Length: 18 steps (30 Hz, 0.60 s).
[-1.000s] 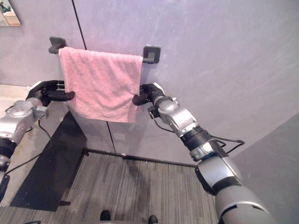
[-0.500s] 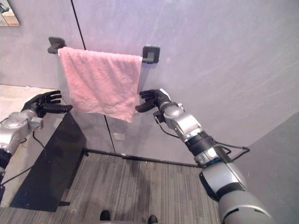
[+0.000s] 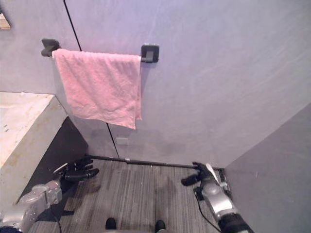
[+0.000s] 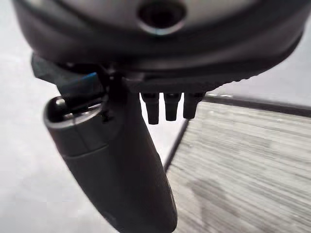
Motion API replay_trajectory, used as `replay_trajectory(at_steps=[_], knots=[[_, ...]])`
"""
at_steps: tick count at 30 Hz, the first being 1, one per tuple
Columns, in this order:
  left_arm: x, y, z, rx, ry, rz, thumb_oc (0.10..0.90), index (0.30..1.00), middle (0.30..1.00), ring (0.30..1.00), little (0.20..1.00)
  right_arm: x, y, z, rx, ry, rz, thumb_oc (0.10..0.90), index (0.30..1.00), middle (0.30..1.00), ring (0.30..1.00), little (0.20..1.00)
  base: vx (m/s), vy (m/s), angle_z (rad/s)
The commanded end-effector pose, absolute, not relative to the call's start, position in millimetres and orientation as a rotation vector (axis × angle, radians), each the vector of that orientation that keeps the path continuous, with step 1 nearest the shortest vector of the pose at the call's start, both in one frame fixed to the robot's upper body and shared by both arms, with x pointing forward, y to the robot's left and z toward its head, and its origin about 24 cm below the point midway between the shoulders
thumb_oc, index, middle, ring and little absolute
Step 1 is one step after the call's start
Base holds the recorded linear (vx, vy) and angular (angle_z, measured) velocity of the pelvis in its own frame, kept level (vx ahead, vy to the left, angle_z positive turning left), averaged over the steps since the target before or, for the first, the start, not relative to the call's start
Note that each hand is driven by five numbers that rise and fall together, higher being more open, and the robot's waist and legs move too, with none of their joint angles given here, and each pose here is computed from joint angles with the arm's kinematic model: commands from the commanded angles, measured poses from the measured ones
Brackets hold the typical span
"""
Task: Organize the bathroom.
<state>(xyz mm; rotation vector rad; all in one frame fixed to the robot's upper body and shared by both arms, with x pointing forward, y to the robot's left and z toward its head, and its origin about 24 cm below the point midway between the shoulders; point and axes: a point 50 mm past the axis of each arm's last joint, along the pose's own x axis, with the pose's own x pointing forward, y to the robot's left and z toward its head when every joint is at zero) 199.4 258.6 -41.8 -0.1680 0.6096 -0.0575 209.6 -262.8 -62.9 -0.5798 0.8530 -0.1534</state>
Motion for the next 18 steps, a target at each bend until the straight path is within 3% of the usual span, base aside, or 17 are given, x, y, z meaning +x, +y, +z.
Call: replay_trajectory(at_steps=[1,3,7,11,18], knots=[[201,261,-53,-0.145,0.6,-0.004,0.8,0.9,0.9,0.9,0.9,213,-265,-71,-0.622,0.857,-0.19,0.8,0.9,0.9,0.9,0.9,-0.08,0.004,0.06],[175,255,-85,-0.266,0.731,0.038,0.8,0.9,0.9,0.9,0.9,178,-272,-102,-0.63,1.015,-0.192,0.8,0.9,0.9,0.9,0.9,-0.08,0.003,0.06],[144,244,-123,-0.227,0.935,0.039,0.8,0.9,0.9,0.9,0.9,146,-270,-130,-0.657,1.131,-0.17,0.8,0.9,0.9,0.9,0.9,-0.06,-0.014,0.03],[73,244,-160,-0.132,1.327,0.119,0.8,0.9,0.9,0.9,0.9,100,-271,-148,-0.75,1.338,-0.101,0.8,0.9,0.9,0.9,0.9,0.0,-0.064,0.1],[35,234,-170,-0.16,1.486,0.177,0.8,0.9,0.9,0.9,0.9,109,-260,-150,-0.771,1.277,-0.042,0.8,0.9,0.9,0.9,0.9,-0.01,-0.084,0.03]])
